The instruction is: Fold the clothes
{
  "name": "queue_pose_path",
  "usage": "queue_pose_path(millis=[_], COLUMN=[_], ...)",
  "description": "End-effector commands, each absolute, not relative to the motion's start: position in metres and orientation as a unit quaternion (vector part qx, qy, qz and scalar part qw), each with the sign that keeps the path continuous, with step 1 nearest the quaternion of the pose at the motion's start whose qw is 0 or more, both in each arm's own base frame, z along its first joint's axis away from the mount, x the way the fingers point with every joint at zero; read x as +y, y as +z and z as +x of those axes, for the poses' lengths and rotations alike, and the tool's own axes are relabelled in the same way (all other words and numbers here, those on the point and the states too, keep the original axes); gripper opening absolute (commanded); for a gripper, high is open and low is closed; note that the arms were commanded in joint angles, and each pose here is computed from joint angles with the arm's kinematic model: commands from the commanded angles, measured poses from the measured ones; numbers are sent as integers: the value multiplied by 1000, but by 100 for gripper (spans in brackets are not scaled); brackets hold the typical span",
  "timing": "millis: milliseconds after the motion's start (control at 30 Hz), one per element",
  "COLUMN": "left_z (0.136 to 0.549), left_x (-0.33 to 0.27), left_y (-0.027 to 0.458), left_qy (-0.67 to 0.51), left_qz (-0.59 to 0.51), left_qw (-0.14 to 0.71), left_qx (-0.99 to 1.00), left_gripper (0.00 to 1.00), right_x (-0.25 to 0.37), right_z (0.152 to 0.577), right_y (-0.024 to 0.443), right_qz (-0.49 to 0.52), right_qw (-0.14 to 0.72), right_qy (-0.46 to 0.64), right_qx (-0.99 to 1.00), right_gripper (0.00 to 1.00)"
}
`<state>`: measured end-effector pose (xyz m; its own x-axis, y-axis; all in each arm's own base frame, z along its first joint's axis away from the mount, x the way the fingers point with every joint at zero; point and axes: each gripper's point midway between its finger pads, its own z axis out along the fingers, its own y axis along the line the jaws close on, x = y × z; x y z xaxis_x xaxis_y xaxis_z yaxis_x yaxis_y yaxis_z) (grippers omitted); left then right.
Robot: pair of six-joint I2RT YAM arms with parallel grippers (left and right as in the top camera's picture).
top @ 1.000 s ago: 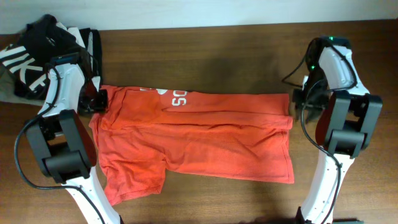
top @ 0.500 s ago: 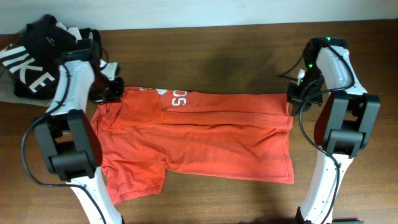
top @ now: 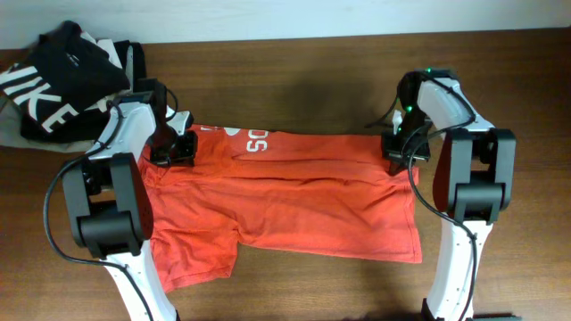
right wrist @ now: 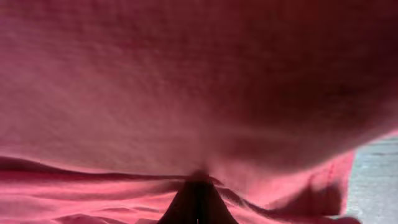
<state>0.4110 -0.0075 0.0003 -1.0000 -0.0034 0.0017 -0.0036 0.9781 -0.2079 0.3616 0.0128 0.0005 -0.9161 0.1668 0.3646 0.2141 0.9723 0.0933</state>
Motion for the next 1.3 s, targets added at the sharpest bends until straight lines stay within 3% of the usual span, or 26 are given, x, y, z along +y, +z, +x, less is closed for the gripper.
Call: queue_pose_path(millis=[0,200,467,600,733,767,833,900,1067,1267], left_z=[397,391,411,438,460,463,461,460,458,424], left_x=[23,83,83,76,76,63,38,12,-2,3], left_y=[-26,-25,-16,23,81,96,102,103,111,165], left_qy=[33,-61,-47,-53,-49,-17,38,89,100,80], left_qz=[22,83,95,83,84,79,68,55,44,54], left_qw=[34,39,2,-31,-73,-82,-76,-71,-74,-81], left_qx=[-999,-994,-994,-995,-993,-993,-994,-992,-991,-992], left_gripper=[1,1,1,2,16,24,50,99,99,99], right_x=[-2,-49,-58,-65,-70,-63,-45,-23,-11,1], right_z=[356,358,372,392,407,405,409,411,411,388], right_y=[0,-4,-1,42,107,127,136,137,156,237], right_qz=[-110,-158,-191,-208,-210,-208,-177,-141,-148,-117], right_qw=[177,161,133,101,64,63,52,53,34,-66], right_qy=[-52,-4,-7,-7,-9,-24,-71,-111,-122,-127], right_qx=[-977,-974,-973,-973,-975,-976,-980,-982,-981,-983], right_gripper=[4,4,4,4,5,45,94,99,99,99])
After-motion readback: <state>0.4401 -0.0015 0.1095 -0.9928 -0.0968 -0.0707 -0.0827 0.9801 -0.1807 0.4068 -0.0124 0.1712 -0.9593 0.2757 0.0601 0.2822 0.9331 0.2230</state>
